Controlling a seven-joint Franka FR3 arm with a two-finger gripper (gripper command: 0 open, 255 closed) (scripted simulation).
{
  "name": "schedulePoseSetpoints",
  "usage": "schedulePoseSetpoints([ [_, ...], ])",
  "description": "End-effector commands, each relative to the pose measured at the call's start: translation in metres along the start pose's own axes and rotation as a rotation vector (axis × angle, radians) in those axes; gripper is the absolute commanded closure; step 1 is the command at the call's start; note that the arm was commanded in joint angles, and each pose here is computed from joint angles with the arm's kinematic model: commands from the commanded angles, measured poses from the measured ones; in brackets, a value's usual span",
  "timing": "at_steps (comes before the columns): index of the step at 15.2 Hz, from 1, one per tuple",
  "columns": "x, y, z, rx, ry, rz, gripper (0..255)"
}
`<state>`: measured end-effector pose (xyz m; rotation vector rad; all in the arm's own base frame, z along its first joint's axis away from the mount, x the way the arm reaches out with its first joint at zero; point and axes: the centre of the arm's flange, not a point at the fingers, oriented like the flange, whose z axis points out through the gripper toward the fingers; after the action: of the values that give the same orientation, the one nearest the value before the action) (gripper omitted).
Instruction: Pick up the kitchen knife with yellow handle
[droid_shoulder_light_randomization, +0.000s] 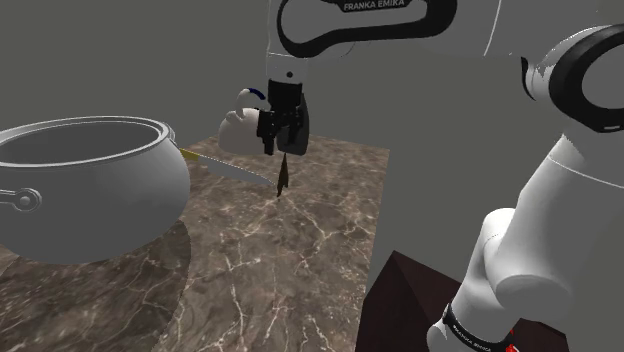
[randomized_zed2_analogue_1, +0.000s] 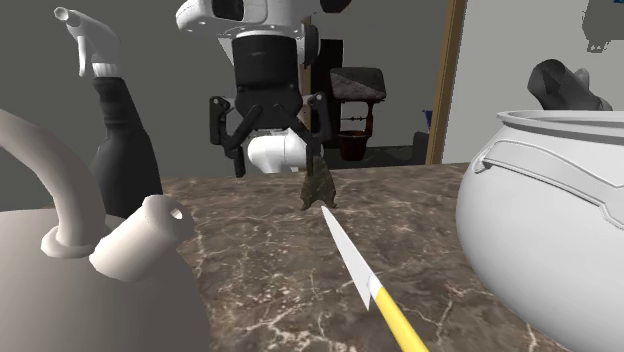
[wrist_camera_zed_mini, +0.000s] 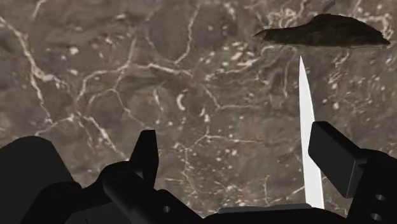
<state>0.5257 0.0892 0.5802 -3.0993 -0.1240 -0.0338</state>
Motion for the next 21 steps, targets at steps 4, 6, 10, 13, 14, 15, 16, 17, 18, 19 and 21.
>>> schedulePoseSetpoints([
  [4,0.056,-0.038,0.009,-0.013,-0.002,-0.083,0],
  [6,0.078,-0.054,0.012,-0.019,-0.003,-0.116,0],
  [10,0.119,-0.089,0.020,-0.030,-0.006,-0.181,0],
  [13,0.134,-0.103,0.029,-0.034,-0.006,-0.207,0],
  [14,0.134,-0.102,0.034,-0.034,-0.006,-0.207,0],
  [15,0.134,-0.102,0.039,-0.034,-0.006,-0.207,0],
  [16,0.134,-0.102,0.045,-0.034,-0.006,-0.207,0],
  [17,0.134,-0.102,0.050,-0.034,-0.006,-0.207,0],
  [18,0.134,-0.102,0.055,-0.034,-0.006,-0.207,0],
  [19,0.133,-0.101,0.061,-0.034,-0.006,-0.207,0],
  [21,0.133,-0.101,0.064,-0.034,-0.006,-0.207,0],
])
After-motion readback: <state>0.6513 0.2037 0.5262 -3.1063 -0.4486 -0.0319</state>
